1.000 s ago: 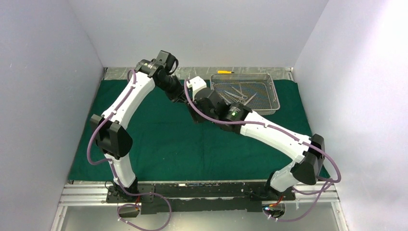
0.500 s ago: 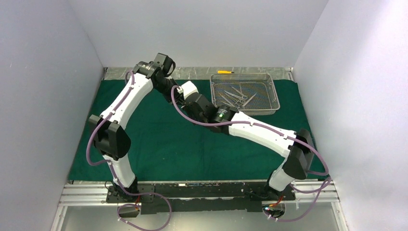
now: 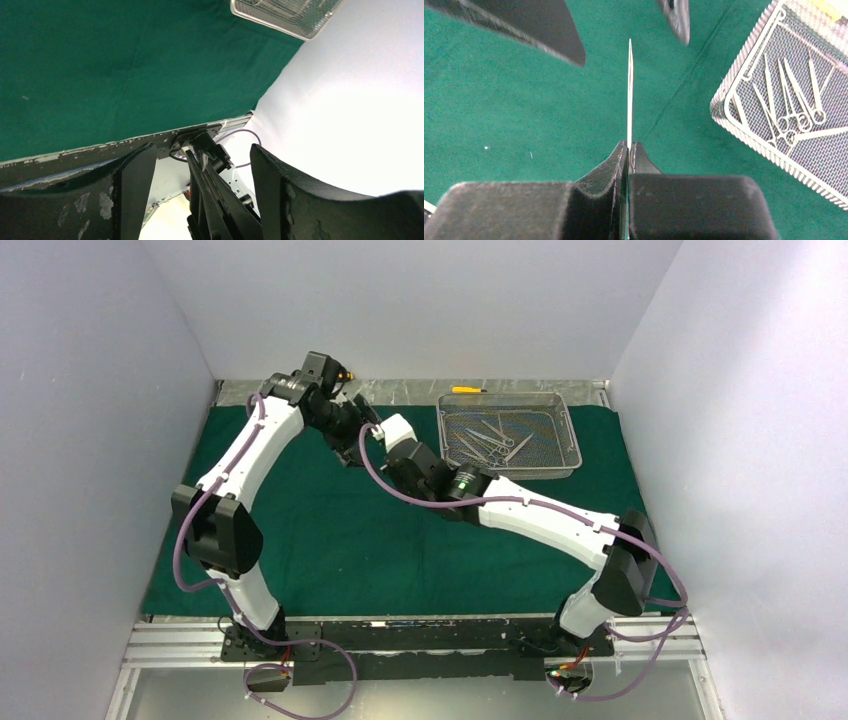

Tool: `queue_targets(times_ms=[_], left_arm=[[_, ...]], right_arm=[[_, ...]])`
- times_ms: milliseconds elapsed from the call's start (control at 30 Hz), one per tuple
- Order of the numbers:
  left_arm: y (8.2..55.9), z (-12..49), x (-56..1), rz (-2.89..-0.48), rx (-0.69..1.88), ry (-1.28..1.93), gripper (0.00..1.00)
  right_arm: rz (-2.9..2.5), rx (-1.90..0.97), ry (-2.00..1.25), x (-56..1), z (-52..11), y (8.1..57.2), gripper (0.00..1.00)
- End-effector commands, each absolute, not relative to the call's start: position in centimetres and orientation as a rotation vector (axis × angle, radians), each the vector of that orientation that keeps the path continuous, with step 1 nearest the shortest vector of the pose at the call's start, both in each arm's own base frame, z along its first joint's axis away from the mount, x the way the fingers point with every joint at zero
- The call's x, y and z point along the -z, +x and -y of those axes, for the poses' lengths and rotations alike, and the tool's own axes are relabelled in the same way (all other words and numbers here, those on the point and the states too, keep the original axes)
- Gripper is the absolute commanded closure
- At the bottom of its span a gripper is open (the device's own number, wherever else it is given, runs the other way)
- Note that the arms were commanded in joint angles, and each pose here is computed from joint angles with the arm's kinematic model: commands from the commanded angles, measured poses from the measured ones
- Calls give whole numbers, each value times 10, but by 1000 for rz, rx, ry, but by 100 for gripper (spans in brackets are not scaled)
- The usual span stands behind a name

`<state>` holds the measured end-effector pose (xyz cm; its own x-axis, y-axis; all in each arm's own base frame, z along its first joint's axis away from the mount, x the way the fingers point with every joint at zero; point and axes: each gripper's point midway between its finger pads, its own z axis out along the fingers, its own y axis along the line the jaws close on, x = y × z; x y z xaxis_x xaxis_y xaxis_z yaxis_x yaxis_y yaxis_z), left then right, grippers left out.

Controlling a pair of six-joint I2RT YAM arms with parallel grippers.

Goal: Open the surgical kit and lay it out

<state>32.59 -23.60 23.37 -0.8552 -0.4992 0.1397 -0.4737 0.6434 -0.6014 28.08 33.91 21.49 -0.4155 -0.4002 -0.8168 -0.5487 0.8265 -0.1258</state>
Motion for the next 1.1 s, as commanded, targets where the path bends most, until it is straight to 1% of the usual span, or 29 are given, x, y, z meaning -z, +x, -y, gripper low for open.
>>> queue_targets(times_ms=[0,100,167,367,467,600,833,933,1067], left_arm=[[331,239,-265,-2703,1186,-642,23],[336,228,-262,-2680,1147,-601,18],[338,222,-260,-2657,1135,-542,18],[332,226,-273,-2549,1264,-284,18],[330,226,-272,-2548,1264,-231,18],[333,225,-270,-2555,1249,-208,19],[334,227,-271,-2554,1269,-191,20],[333,227,-270,-2553,1262,-185,20],[333,227,-267,-2557,1268,-183,20]], right_arm=[[-2058,-238,-609,-229,-322,273,100],[-2118,-245,-563,-216,-304,264,100],[-2198,-243,-511,-201,-284,256,100],[-2503,-247,-182,-151,-196,218,100],[-2599,-170,-81,-130,-156,196,100],[-2753,-30,-2,-95,-116,178,100],[-2895,246,112,-66,-75,189,100],[-2923,295,144,-60,-62,197,100],[-2960,275,242,-53,-49,202,100]])
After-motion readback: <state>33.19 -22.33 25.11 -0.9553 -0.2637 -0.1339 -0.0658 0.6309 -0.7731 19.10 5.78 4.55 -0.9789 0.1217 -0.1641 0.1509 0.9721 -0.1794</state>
